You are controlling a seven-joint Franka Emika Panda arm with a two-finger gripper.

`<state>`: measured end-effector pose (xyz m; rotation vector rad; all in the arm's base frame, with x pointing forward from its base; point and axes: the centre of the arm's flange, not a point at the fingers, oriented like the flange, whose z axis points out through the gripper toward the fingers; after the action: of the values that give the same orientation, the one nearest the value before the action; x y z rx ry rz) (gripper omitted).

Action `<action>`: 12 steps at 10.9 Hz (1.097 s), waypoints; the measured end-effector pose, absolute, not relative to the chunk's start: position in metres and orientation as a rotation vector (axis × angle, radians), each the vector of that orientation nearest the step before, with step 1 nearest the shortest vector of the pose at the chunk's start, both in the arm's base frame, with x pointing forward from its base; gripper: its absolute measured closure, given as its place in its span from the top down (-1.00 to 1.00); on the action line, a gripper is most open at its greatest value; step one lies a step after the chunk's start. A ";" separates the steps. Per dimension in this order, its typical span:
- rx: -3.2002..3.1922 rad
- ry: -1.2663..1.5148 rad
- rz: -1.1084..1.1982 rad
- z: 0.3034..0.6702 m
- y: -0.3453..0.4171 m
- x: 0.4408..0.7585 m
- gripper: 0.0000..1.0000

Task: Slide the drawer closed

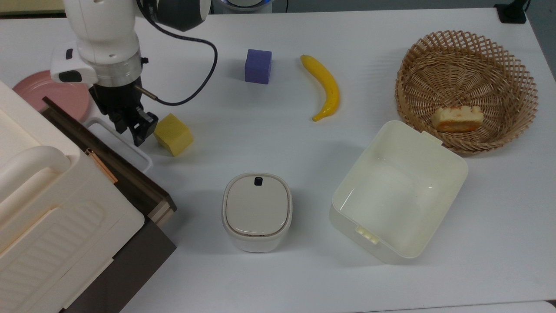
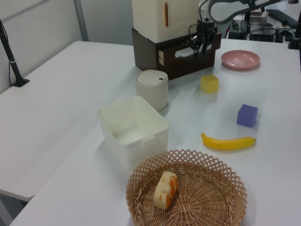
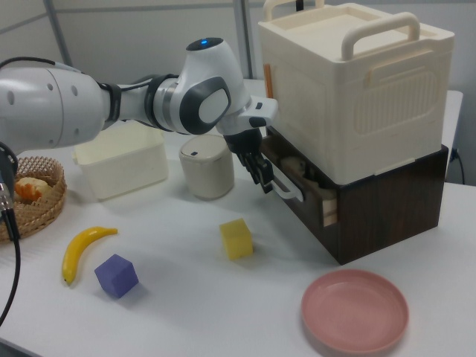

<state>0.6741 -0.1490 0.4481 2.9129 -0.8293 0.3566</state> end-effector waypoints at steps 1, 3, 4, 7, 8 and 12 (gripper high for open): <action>2.896 -0.848 0.390 0.447 -0.152 0.678 -0.07; 2.864 -0.885 0.499 0.449 -0.162 0.685 -0.07; 2.843 -0.906 0.542 0.449 -0.168 0.687 -0.07; 2.827 -0.923 0.561 0.451 -0.172 0.688 0.00; 2.828 -0.869 0.542 0.453 -0.172 0.687 0.01; 2.991 -0.433 0.048 0.474 -0.110 0.655 0.27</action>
<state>0.6554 -0.1099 0.4737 2.9906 -0.4332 0.0483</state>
